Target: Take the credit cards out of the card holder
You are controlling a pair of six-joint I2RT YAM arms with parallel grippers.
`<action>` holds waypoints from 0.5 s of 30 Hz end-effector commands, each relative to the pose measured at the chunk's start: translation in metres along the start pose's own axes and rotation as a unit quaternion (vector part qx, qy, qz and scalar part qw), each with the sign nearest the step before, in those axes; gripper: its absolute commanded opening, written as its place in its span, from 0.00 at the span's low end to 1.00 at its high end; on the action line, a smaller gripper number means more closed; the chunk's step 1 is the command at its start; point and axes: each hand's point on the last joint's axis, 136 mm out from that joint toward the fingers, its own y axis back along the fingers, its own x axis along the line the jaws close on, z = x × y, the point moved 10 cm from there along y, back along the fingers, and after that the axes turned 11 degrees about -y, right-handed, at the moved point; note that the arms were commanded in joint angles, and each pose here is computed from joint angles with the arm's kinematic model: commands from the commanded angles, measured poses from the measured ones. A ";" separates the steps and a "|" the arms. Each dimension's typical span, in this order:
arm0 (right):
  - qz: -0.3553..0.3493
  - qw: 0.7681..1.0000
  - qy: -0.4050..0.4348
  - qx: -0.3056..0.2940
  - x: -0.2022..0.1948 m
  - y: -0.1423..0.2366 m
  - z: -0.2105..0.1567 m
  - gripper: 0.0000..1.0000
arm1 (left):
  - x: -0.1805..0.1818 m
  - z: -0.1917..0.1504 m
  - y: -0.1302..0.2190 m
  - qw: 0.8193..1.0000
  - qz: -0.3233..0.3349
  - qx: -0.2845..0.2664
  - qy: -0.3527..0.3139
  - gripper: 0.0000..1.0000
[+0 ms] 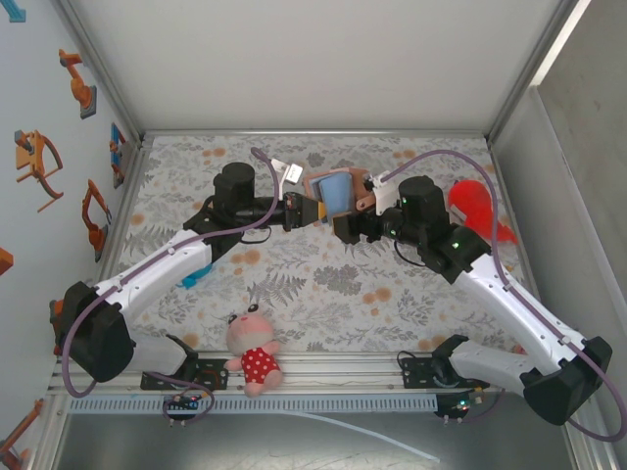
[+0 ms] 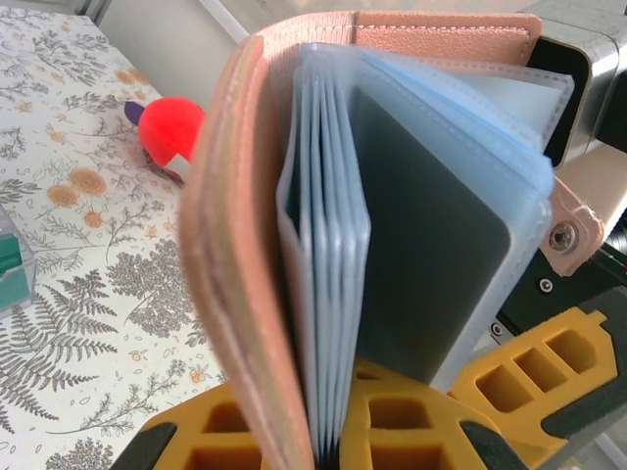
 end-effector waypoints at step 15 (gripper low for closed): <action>-0.001 1.000 0.006 0.002 0.000 -0.002 0.001 0.90 | -0.007 0.009 -0.002 0.999 -0.037 -0.015 -0.020 0.00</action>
